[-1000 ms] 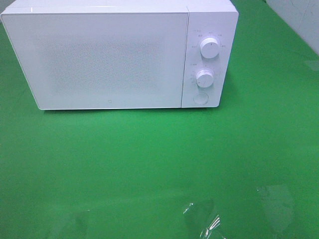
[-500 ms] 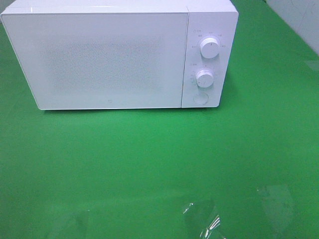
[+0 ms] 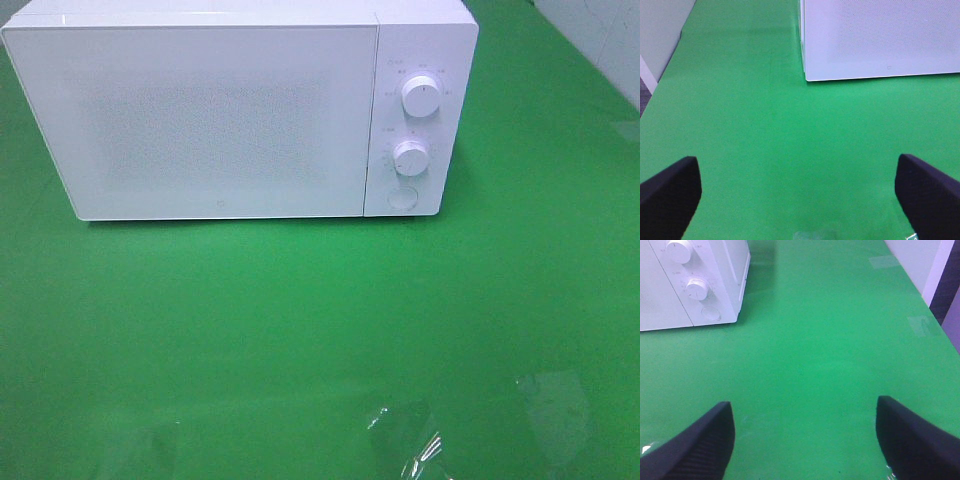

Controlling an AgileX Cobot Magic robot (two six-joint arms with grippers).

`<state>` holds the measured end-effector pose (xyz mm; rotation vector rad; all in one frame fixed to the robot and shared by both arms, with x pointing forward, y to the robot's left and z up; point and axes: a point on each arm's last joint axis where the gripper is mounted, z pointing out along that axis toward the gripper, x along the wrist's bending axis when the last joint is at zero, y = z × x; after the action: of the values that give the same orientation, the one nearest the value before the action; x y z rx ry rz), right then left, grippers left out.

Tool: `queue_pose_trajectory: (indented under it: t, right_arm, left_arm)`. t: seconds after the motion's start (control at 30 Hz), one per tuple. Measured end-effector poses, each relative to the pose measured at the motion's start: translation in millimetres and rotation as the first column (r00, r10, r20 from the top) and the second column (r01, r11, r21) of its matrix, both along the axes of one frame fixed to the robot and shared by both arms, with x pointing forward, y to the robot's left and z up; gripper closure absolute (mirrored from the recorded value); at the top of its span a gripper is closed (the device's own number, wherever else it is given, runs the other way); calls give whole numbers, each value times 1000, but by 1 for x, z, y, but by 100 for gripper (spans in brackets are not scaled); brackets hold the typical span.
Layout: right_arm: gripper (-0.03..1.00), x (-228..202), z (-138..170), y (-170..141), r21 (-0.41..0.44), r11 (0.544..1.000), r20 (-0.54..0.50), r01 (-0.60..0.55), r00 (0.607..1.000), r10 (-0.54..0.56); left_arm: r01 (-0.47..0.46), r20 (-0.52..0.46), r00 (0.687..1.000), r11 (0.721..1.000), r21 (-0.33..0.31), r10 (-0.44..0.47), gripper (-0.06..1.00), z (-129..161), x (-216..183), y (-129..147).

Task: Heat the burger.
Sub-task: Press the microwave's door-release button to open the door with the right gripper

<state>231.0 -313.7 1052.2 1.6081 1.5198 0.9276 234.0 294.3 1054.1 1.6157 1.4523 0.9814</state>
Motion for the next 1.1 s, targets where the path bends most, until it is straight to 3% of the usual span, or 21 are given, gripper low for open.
queue_pose_trajectory:
  t: [0.47, 1.1]
  right_arm:
    - [21, 6, 8, 1, -1, 1000, 31, -7, 1000, 7]
    - [21, 94, 14, 20, -24, 995, 120, -92, 988, 95]
  left_arm:
    - [0, 0, 1000, 1000, 0, 0, -3, 0, 0, 0]
    - [0, 0, 1000, 1000, 0, 0, -3, 0, 0, 0]
